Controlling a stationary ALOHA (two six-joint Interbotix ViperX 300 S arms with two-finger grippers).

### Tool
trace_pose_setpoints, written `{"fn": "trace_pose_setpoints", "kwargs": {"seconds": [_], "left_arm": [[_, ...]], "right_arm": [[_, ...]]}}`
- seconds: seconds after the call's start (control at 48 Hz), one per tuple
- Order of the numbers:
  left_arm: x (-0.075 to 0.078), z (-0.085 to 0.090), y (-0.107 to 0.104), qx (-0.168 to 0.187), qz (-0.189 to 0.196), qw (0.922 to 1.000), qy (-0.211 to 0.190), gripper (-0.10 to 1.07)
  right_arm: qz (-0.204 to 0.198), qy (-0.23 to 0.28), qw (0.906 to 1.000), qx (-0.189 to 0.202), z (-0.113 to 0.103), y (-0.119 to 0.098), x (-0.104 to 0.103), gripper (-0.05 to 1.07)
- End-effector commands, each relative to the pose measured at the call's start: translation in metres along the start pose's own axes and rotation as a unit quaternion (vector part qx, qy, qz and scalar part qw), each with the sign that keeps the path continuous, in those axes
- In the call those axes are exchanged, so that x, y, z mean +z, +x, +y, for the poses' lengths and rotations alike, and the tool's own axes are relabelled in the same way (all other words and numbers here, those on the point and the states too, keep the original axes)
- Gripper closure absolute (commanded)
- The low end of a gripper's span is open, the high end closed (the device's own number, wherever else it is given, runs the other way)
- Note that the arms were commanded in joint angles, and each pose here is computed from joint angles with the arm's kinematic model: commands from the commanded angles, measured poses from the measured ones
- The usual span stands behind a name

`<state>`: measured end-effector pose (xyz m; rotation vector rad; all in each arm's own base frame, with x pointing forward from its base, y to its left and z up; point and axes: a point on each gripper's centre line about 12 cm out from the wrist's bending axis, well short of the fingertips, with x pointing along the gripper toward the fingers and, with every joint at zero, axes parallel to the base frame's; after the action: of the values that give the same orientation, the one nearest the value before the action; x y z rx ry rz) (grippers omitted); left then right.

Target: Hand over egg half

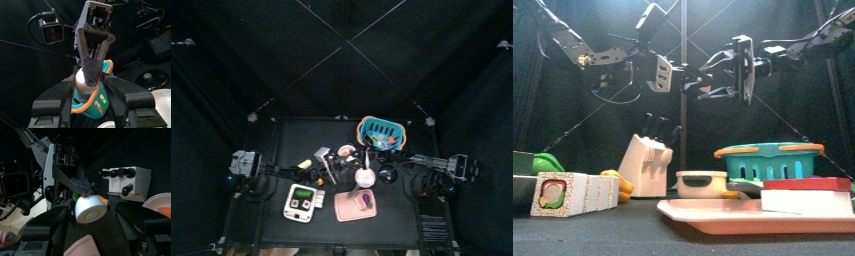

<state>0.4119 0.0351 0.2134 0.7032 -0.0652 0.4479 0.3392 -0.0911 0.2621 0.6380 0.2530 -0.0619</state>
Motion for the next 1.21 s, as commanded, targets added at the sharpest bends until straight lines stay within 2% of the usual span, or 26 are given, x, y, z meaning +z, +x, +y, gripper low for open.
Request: {"fn": "trace_pose_setpoints", "kwargs": {"seconds": [0.0, 0.208, 0.5, 0.708, 1.021, 1.188], "left_arm": [[0.0061, 0.0045, 0.0035, 0.009, -0.009, 0.9999, -0.004, 0.30], [0.0052, 0.0043, 0.0028, 0.009, -0.008, 0.9999, -0.004, 0.30], [0.0038, 0.0036, 0.0021, 0.008, -0.006, 0.9999, -0.003, 0.29], [0.0032, 0.0035, 0.0010, 0.006, -0.005, 0.9999, -0.006, 0.25], [0.0032, 0.0035, 0.0010, 0.006, -0.005, 0.9999, -0.008, 0.05], [0.0027, 0.0033, 0.0010, 0.007, -0.005, 0.9999, -0.008, 0.02]], "right_arm": [[-0.017, -0.009, 0.9997, 0.012, 0.0088, -0.0030, 0.0123, 0.11], [-0.017, -0.010, 0.9997, 0.012, 0.0091, -0.0029, 0.0129, 0.16], [-0.018, -0.006, 0.9997, 0.012, 0.0089, -0.0034, 0.0124, 0.43], [-0.018, -0.003, 0.9998, 0.011, 0.0081, -0.0031, 0.0118, 0.44], [-0.017, -0.001, 0.9998, 0.010, 0.0072, -0.0033, 0.0103, 0.44], [-0.017, 0.000, 0.9998, 0.010, 0.0072, -0.0033, 0.0103, 0.44]]}}
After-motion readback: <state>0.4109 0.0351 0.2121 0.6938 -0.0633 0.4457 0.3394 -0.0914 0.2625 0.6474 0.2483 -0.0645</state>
